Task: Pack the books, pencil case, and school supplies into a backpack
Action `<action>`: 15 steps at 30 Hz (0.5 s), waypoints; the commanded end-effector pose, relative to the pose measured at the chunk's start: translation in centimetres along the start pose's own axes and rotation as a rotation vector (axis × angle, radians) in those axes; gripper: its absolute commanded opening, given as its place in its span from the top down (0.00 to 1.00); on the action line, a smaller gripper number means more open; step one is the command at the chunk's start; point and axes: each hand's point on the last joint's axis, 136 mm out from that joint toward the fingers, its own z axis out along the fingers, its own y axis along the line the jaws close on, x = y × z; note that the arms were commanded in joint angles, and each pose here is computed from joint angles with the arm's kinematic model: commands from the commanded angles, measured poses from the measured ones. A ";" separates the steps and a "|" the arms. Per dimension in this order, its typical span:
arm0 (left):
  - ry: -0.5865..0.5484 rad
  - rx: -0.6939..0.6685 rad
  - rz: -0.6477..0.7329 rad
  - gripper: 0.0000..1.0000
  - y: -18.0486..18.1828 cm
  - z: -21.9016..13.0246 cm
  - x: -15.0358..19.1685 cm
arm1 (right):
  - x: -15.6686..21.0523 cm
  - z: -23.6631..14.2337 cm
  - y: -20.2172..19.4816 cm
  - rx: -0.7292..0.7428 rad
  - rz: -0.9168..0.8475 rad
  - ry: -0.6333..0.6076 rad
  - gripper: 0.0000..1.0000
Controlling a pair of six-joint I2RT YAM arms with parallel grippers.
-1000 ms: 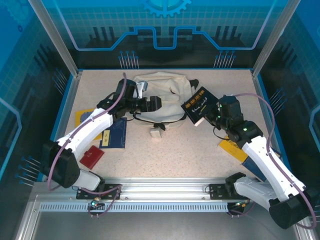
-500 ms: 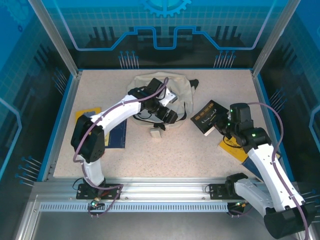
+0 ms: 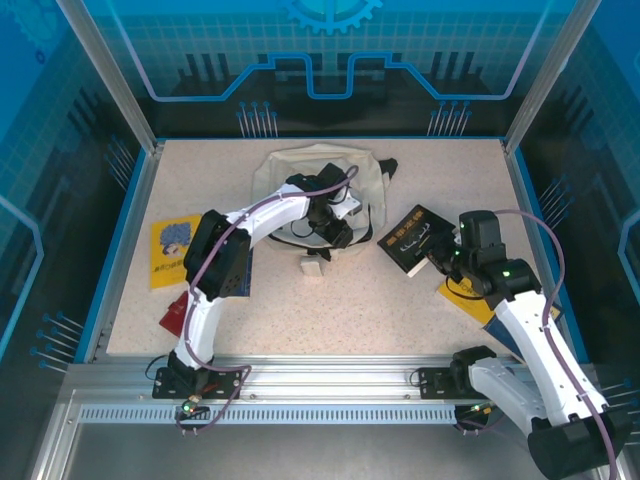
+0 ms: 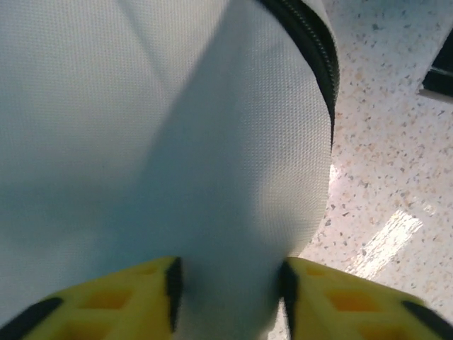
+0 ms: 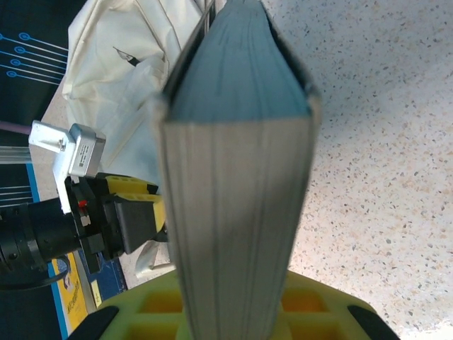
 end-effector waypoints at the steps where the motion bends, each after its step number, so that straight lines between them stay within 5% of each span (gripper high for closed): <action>1: 0.012 -0.012 -0.016 0.69 0.6 -0.1 -0.3 | -0.6 -0.7 0.9 -0.056 0.013 -0.029 0.93; 5: 0.000 -0.013 -0.013 0.85 0.7 -0.5 -0.6 | -0.6 -0.8 0.9 -0.056 0.017 -0.031 0.93; 15: -0.135 0.089 -0.020 0.95 -1.4 -5.4 -3.0 | -0.6 -1.1 1.2 -0.071 0.007 -0.032 0.93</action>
